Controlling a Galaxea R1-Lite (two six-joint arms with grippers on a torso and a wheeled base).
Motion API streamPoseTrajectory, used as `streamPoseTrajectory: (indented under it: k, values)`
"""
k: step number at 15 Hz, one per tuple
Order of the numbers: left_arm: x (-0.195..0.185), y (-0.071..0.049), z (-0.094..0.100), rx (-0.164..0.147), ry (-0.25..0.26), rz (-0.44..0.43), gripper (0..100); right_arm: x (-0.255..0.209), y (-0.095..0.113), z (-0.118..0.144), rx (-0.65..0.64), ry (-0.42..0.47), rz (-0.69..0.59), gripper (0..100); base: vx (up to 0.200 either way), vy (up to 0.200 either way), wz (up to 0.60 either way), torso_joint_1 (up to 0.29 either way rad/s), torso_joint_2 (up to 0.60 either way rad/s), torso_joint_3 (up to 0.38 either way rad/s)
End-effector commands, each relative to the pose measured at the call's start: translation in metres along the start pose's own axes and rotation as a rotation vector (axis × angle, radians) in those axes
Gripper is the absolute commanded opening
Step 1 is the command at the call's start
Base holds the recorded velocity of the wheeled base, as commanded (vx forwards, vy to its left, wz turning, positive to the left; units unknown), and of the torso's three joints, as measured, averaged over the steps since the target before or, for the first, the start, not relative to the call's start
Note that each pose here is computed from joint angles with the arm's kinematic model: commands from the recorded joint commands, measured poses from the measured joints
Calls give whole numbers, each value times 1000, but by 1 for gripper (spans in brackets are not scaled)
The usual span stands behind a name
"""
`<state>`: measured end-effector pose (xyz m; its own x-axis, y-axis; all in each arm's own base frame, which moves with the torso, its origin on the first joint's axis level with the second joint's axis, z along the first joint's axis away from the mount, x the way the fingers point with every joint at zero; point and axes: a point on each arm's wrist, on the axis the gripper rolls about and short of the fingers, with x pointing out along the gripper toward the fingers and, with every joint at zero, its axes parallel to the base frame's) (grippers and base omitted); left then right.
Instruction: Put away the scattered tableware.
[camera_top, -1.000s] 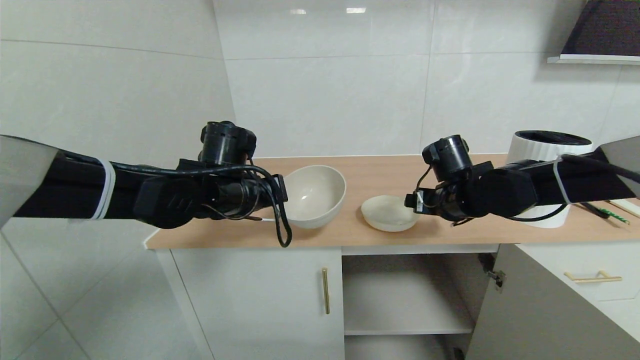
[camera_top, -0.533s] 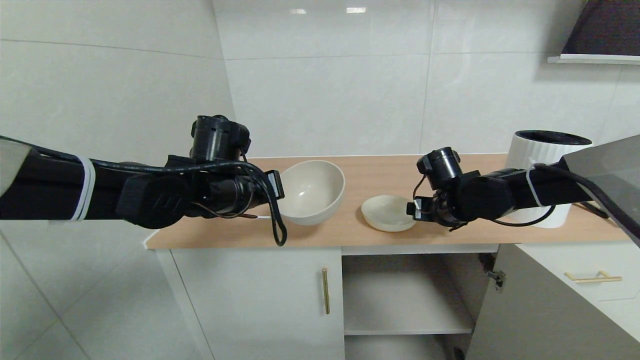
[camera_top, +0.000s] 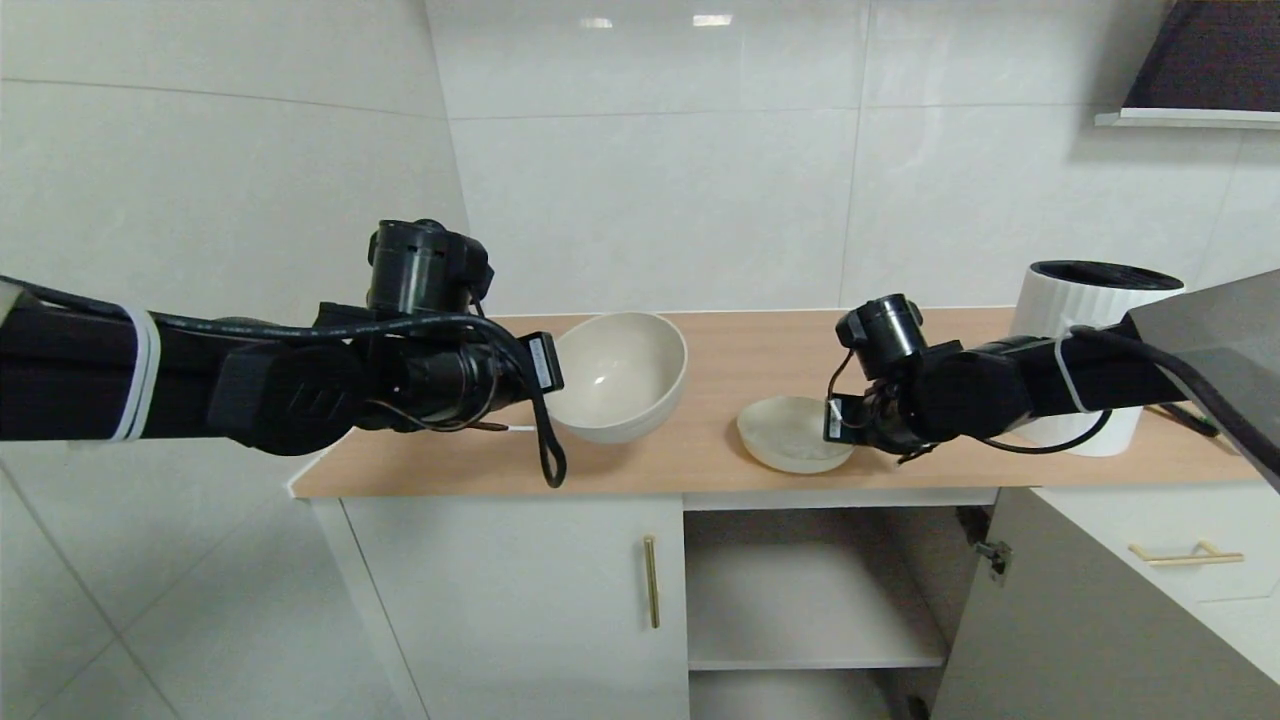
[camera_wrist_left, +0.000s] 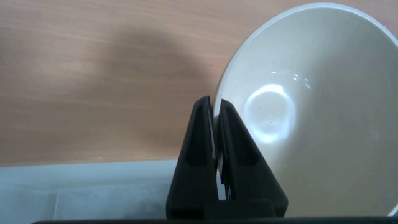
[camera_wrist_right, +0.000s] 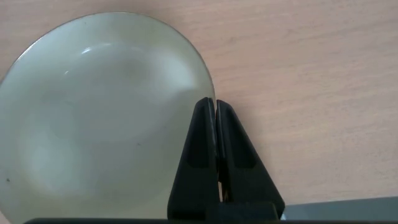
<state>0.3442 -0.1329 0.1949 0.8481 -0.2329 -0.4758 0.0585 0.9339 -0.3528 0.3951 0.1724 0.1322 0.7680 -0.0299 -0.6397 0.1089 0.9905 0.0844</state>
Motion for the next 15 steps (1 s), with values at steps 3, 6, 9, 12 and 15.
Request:
streamPoseTrajectory:
  k: [3,6,9,12,15]
  values:
    - [-14,4,-7,15,31,-12,0,-69,-18,17,82,86,158,0,0,0,0,0,0,0]
    - [-38,12,-22,60,95,-74,0,-116,-38,9,78,130,261,0,0,0,0,0,0,0]
    - [-52,13,-36,79,139,-112,0,-123,-49,-10,53,178,241,0,0,0,0,0,0,0]
    - [-50,18,-49,85,184,-97,0,-121,-55,-26,-1,212,222,0,0,0,0,0,0,0]
    - [-48,13,-56,105,208,-111,0,-118,-56,-28,0,191,213,0,-67,0,0,4,1,1]
